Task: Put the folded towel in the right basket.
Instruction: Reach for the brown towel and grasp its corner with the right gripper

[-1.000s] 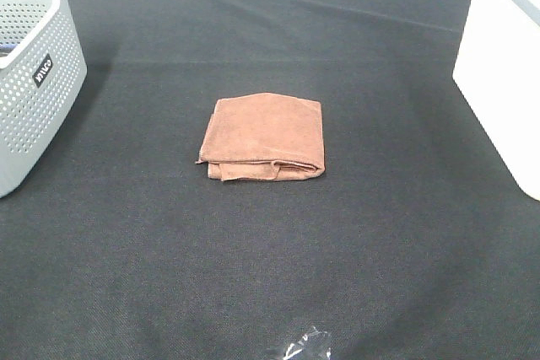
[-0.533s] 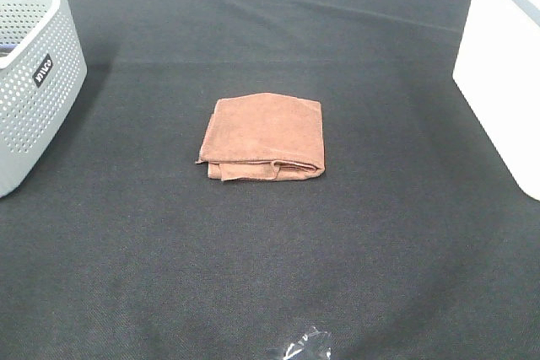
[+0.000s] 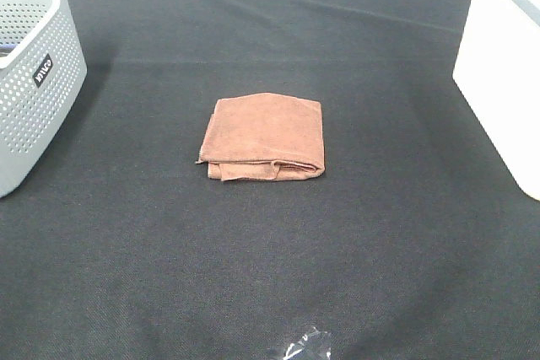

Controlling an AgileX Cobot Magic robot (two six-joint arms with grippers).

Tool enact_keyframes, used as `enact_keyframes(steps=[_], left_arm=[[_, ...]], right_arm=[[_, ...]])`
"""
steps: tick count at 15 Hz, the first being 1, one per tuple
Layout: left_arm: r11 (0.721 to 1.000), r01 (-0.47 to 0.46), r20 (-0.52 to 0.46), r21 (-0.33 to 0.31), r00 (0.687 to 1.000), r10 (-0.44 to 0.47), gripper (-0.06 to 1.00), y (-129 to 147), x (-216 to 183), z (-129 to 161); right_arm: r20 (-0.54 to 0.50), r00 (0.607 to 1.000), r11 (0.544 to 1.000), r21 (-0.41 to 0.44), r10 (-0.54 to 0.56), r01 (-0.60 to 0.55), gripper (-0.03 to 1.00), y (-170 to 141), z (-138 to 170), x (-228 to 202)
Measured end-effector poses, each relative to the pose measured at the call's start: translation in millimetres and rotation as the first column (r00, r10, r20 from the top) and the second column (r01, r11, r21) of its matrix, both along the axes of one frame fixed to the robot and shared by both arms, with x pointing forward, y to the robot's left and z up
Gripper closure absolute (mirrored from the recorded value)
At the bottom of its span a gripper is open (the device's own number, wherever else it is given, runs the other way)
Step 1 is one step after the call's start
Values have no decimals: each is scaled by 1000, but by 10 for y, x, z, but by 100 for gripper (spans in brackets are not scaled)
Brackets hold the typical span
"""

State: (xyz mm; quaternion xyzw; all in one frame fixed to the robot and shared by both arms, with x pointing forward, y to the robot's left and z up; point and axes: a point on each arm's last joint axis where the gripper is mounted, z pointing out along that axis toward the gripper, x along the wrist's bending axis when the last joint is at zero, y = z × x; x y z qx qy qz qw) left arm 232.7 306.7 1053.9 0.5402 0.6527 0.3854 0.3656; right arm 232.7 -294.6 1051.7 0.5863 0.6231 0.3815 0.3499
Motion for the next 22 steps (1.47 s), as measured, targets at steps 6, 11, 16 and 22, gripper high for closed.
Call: enact_keyframes(steps=[6, 11, 16, 22], left_arm=[[1000, 0, 0, 0, 1000, 0, -5, 0, 0, 0], [1000, 0, 0, 0, 1000, 0, -5, 0, 0, 0], [1000, 0, 0, 0, 1000, 0, -5, 0, 0, 0], [1000, 0, 0, 0, 1000, 0, -5, 0, 0, 0]], right_arm=[[-8, 1000, 1000, -3, -1, 1, 0, -1, 3, 13], [-267, 964, 1000, -1, -7, 7, 0, 11, 261, 572], [-539, 841, 997, 76, 43, -3, 0, 111, 605, 1812], [-553, 828, 985, 174, 89, 10, 0, 201, 600, 2571]])
